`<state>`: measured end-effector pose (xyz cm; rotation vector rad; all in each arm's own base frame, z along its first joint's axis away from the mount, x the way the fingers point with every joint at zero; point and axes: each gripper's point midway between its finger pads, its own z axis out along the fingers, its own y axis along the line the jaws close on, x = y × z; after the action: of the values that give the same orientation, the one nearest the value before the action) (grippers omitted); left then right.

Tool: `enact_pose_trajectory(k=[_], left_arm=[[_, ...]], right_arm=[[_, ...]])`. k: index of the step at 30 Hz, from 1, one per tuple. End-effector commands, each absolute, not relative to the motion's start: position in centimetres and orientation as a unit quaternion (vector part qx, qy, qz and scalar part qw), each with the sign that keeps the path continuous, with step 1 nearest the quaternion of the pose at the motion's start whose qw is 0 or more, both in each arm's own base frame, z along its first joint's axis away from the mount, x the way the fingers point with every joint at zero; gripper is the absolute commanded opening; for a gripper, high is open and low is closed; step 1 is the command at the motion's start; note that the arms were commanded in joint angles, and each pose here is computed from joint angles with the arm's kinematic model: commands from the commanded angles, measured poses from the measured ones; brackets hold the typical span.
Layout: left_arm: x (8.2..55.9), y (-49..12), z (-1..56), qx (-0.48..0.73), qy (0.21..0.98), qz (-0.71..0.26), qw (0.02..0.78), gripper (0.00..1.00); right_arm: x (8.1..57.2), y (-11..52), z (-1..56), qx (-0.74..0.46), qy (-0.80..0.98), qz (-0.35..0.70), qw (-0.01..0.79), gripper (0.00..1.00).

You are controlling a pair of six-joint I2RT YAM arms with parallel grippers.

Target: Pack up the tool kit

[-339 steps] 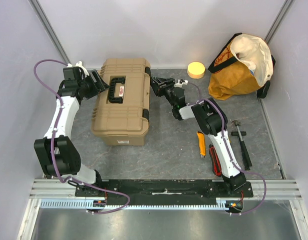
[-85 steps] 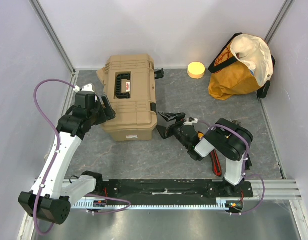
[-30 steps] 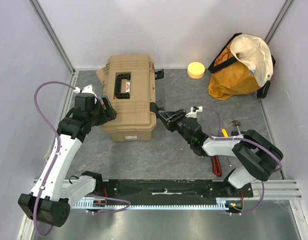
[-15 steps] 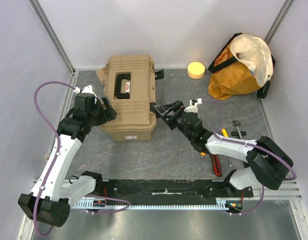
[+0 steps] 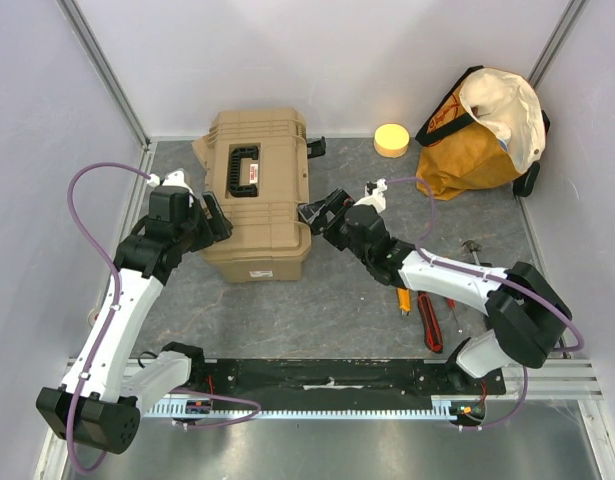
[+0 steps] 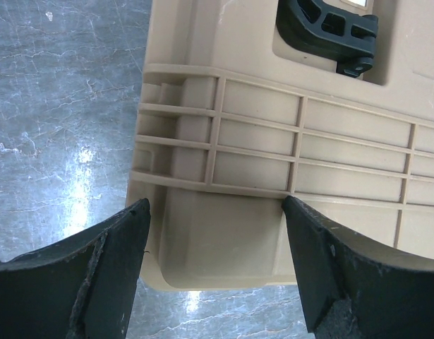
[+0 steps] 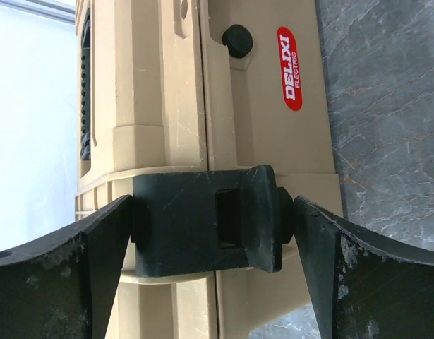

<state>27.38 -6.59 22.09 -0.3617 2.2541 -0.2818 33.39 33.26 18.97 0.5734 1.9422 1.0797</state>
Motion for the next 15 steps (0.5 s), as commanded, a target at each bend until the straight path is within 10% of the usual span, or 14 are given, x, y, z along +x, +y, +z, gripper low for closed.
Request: enact_pose_trajectory(k=[1,15], left_arm=[[26.5,-6.2,21.0,-0.128,0.908,-0.094,0.387,0.83],[27.5,-6.1,25.7,-0.119,0.888,-0.1,0.432,0.83]], right_arm=[[33.1,30.8,17.5,0.226,0.787,0.36,0.447,0.97],[32.6,21.9,24.2,0.243,0.737,0.267,0.571,0.98]])
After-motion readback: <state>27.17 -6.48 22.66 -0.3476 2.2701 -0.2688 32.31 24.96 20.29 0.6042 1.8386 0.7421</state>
